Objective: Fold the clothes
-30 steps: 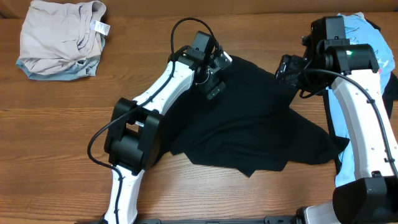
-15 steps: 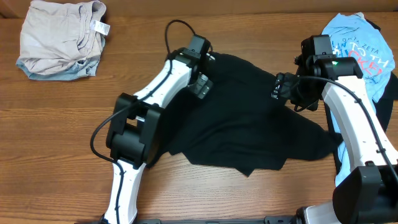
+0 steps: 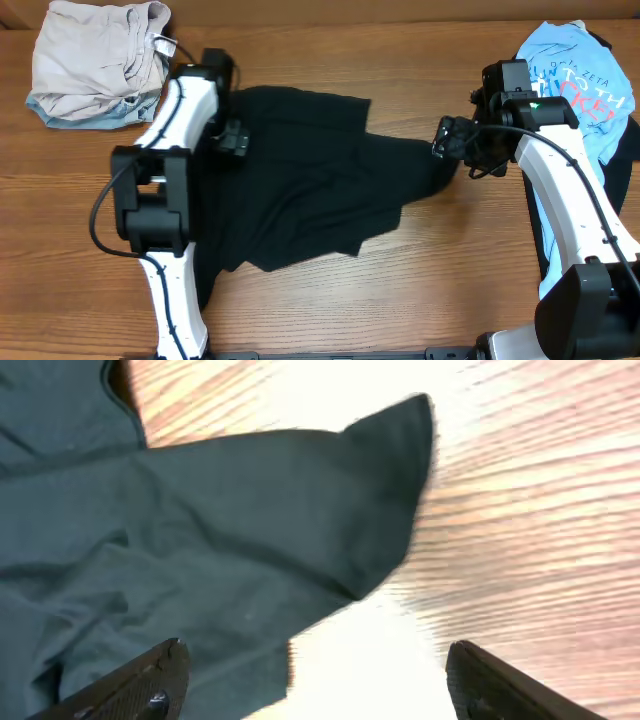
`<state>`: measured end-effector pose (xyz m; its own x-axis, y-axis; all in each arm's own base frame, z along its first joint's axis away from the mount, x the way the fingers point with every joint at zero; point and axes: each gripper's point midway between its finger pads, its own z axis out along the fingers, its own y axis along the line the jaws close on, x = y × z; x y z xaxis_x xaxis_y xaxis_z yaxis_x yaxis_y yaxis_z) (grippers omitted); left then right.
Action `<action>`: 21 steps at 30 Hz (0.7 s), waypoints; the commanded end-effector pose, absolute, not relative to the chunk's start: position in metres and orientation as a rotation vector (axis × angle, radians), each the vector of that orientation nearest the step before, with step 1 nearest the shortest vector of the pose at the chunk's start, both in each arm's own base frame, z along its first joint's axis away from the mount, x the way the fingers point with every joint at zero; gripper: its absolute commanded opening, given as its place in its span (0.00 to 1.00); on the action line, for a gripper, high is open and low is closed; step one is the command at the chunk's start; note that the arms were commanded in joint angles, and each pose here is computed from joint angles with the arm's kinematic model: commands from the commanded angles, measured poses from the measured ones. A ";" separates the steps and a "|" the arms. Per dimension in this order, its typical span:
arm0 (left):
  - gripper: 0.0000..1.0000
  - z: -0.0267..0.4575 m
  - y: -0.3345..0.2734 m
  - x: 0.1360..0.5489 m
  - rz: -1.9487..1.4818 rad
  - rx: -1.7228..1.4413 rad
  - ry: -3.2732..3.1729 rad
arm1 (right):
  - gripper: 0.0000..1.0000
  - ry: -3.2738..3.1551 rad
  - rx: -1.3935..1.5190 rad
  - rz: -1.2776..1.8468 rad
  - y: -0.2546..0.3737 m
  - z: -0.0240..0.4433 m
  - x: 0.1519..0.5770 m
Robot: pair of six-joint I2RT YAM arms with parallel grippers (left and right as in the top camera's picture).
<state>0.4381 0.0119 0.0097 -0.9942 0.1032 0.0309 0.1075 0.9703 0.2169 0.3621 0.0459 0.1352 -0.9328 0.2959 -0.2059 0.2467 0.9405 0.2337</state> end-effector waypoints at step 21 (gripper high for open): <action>1.00 0.162 -0.098 0.523 0.215 -0.593 -3.463 | 0.79 2.848 0.308 0.337 0.072 0.135 0.365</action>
